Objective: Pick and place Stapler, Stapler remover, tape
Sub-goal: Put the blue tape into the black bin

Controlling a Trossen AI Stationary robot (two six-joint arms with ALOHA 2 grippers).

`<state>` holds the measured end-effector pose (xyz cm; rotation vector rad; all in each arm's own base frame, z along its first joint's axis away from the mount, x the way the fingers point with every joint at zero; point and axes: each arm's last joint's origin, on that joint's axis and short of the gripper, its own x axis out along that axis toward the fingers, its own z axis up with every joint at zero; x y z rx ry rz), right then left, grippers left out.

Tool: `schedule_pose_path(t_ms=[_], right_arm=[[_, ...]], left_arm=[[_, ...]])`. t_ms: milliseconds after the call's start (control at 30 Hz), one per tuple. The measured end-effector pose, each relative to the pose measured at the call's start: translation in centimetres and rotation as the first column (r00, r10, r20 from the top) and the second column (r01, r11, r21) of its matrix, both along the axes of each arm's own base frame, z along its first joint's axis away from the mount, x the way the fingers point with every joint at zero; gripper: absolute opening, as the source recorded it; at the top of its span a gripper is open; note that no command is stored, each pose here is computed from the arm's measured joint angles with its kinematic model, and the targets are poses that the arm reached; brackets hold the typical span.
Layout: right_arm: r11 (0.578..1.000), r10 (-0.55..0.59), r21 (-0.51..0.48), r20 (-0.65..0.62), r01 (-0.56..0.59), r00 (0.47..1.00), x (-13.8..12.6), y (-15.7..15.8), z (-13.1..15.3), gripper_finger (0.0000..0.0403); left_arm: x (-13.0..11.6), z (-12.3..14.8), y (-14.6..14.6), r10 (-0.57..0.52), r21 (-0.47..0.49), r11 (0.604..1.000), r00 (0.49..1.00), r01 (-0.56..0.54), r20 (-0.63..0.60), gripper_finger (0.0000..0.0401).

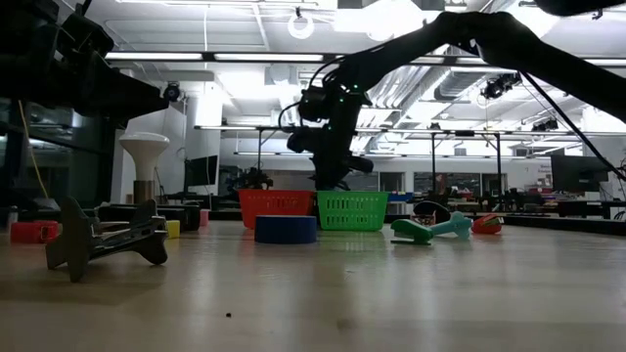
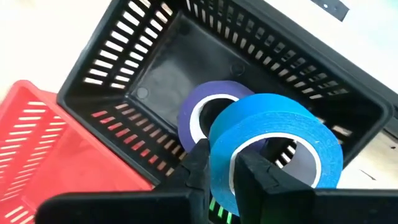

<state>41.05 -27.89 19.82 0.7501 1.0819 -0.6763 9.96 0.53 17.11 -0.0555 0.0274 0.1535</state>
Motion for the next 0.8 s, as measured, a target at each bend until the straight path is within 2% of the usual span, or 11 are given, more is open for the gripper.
schedule_pose_path(t_ms=[400, 800], right_arm=[[1.0, -0.001, 0.025, -0.029, 0.002, 1.0, -0.4, 0.1, -2.1, 0.0046], [1.0, 0.012, 0.014, -0.043, -0.011, 0.999, -0.6, -0.1, -2.2, 0.0131]], left_arm=[[0.0, 0.0, 0.0, 0.0, 0.0, 1.0, 1.0, 0.0, 0.0, 0.0165], [0.0, 0.0, 0.0, 0.0, 0.0, 1.0, 1.0, 0.0, 0.0, 0.0165]])
